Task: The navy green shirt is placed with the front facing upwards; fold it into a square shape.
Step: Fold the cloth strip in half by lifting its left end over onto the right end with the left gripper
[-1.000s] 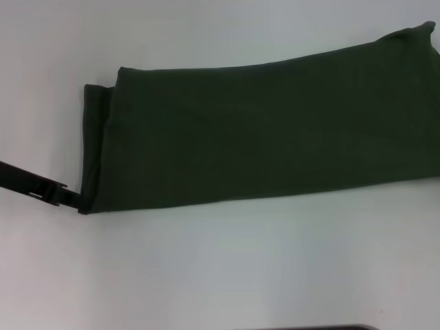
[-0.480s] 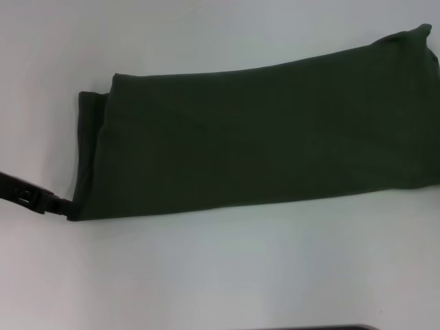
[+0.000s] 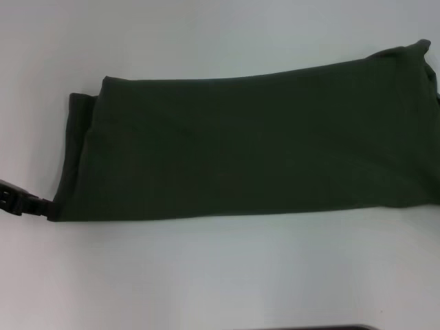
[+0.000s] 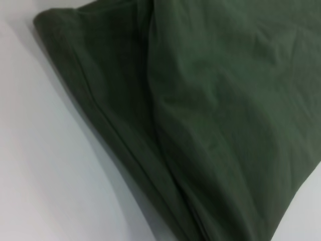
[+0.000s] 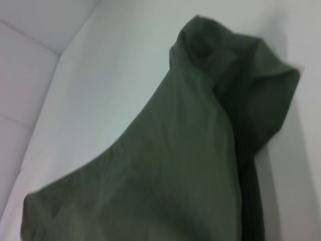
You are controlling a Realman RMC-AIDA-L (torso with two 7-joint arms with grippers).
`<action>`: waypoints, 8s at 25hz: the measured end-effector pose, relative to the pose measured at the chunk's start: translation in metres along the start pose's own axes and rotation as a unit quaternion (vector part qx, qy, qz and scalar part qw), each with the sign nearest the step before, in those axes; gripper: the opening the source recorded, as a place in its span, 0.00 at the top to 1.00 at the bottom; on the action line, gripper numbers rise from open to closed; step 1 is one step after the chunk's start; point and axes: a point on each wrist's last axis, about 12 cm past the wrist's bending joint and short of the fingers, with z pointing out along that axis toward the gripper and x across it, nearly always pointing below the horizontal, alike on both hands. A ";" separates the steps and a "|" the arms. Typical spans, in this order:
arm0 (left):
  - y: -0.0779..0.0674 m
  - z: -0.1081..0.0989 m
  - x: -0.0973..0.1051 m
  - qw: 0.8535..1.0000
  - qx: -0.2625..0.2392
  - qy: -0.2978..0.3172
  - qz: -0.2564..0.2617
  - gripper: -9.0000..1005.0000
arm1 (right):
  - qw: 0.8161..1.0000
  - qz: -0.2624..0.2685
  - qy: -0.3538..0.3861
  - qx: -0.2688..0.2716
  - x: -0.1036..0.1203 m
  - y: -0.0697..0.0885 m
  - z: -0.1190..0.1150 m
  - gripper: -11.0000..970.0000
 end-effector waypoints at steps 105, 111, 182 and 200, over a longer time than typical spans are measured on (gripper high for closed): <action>-0.008 -0.027 -0.018 0.978 0.013 -0.206 0.033 0.40 | 0.980 -0.114 -0.130 -0.100 -0.033 0.027 -0.013 0.11; -0.018 -0.017 -0.025 0.941 0.059 -0.333 0.025 0.39 | 0.971 -0.168 -0.134 -0.101 -0.051 0.033 -0.002 0.08; -0.046 0.058 -0.022 0.844 0.077 -0.520 0.109 0.38 | 0.995 -0.048 0.014 -0.082 -0.119 0.076 0.079 0.12; -0.047 0.063 -0.022 0.847 0.075 -0.514 0.114 0.38 | 0.999 -0.044 -0.005 0.006 -0.109 0.056 0.115 0.52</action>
